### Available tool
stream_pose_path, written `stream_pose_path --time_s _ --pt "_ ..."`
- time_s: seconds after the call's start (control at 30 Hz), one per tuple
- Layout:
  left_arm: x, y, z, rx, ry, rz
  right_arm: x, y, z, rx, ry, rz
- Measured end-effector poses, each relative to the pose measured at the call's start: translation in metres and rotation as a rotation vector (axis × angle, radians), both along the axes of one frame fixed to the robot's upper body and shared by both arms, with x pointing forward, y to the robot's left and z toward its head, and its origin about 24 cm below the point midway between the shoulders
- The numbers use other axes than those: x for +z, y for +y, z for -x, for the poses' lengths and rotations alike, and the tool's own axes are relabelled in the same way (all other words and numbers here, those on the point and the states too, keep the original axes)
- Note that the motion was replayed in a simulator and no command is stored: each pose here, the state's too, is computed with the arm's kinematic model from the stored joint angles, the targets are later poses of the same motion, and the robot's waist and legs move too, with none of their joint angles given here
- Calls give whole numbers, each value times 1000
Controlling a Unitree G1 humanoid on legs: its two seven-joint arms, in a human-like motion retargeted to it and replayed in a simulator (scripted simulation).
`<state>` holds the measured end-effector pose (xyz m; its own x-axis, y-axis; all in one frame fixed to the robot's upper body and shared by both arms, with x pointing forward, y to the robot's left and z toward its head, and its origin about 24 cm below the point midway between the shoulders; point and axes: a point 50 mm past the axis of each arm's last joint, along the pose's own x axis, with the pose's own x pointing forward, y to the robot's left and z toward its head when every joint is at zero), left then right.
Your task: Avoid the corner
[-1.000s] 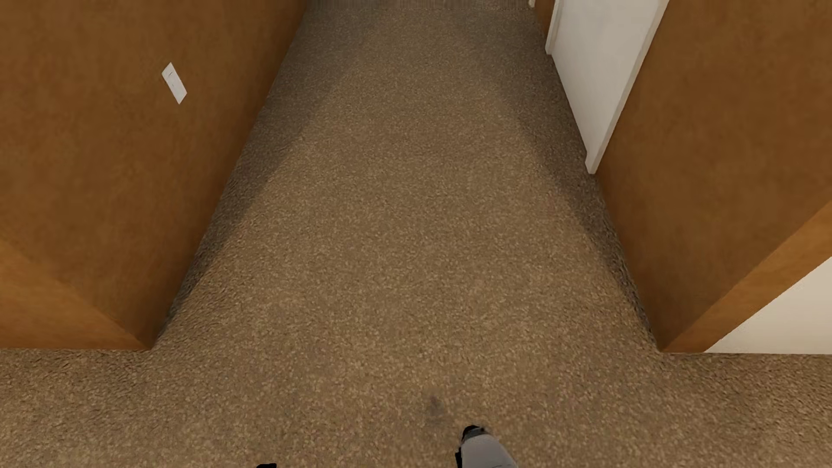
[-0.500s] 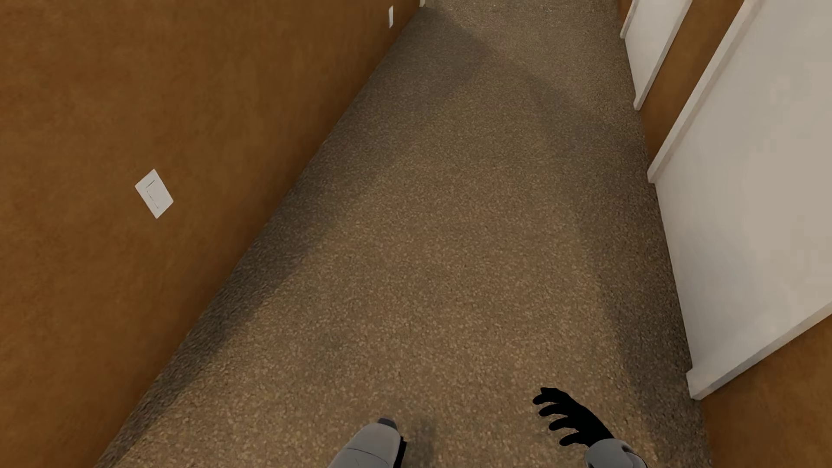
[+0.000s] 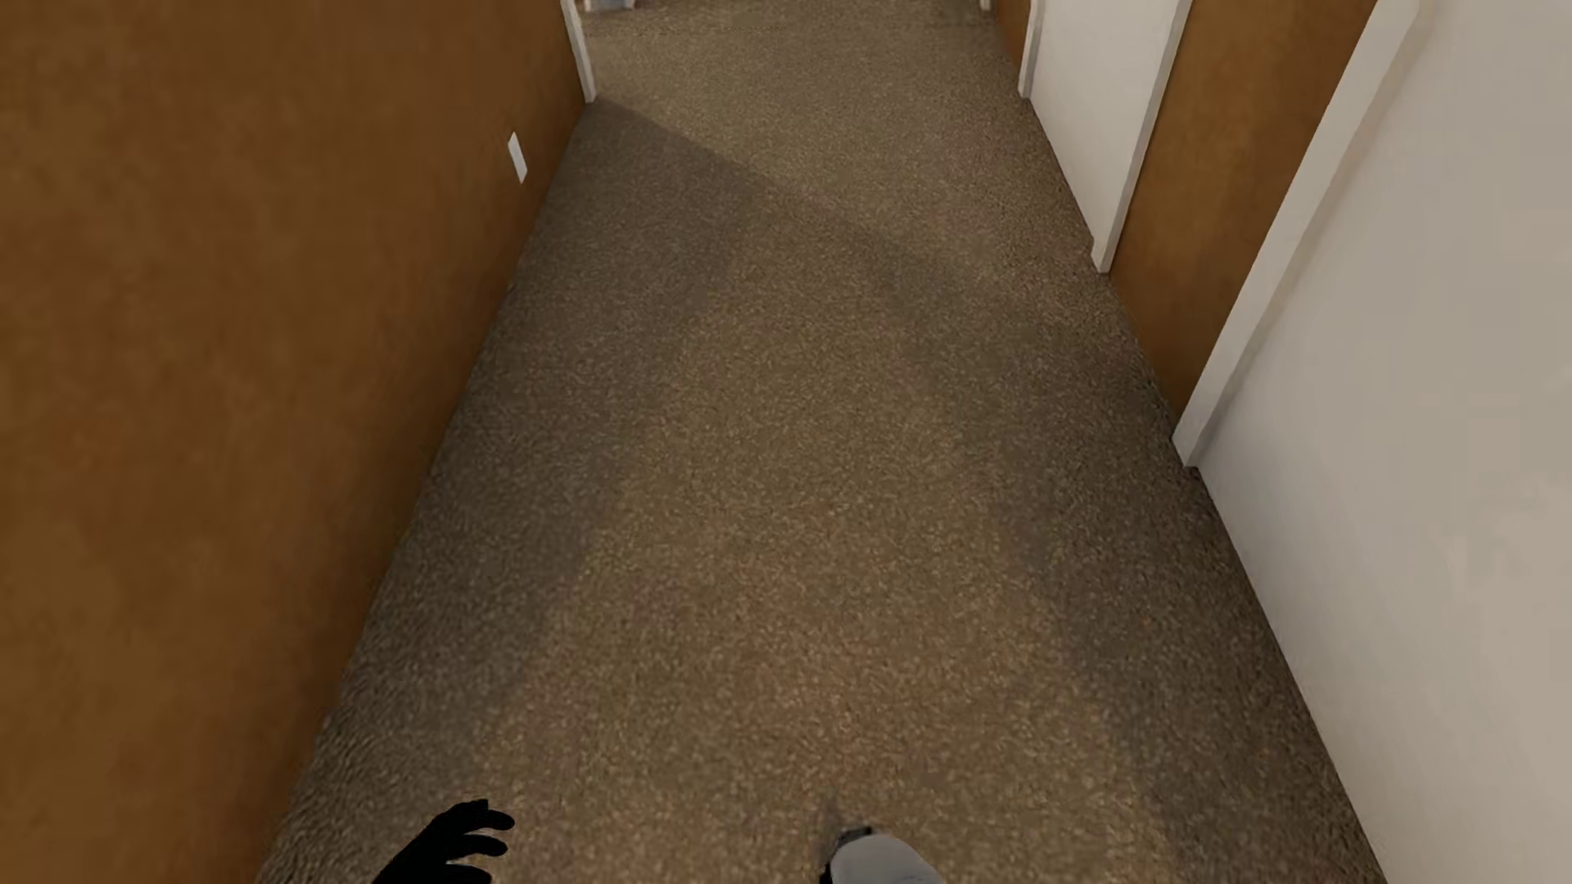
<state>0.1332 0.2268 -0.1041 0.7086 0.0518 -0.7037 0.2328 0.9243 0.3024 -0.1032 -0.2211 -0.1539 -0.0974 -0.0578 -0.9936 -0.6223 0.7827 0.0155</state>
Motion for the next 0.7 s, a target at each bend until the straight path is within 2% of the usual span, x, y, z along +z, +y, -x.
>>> stream_pose_path --time_s 0.07,0.1,0.23,0.37,0.43,0.5,0.57,0.63,0.7 --pt "-24 -7 36 10 156 11 0 -2 0 25 8 1" --pt "-34 -11 52 -8 234 8 -4 1 -18 63 -33 -18" --pt "-53 -6 135 -58 530 -40 -3 17 -136 2 -418 -104" --pt "-49 6 197 -34 716 -74 49 17 -261 -62 -876 -169" --pt "-48 8 213 -11 766 -80 76 11 -295 -80 -1023 -172" --pt "-47 11 224 -3 811 -92 77 4 -291 -118 -1037 -158" --pt "-48 12 230 -35 857 -112 48 4 -255 -170 -885 -130" --pt "-54 6 193 -27 737 -85 18 9 -215 -106 -680 -100" --pt "-54 -6 138 -13 537 -29 -2 4 -163 -133 -492 -45"
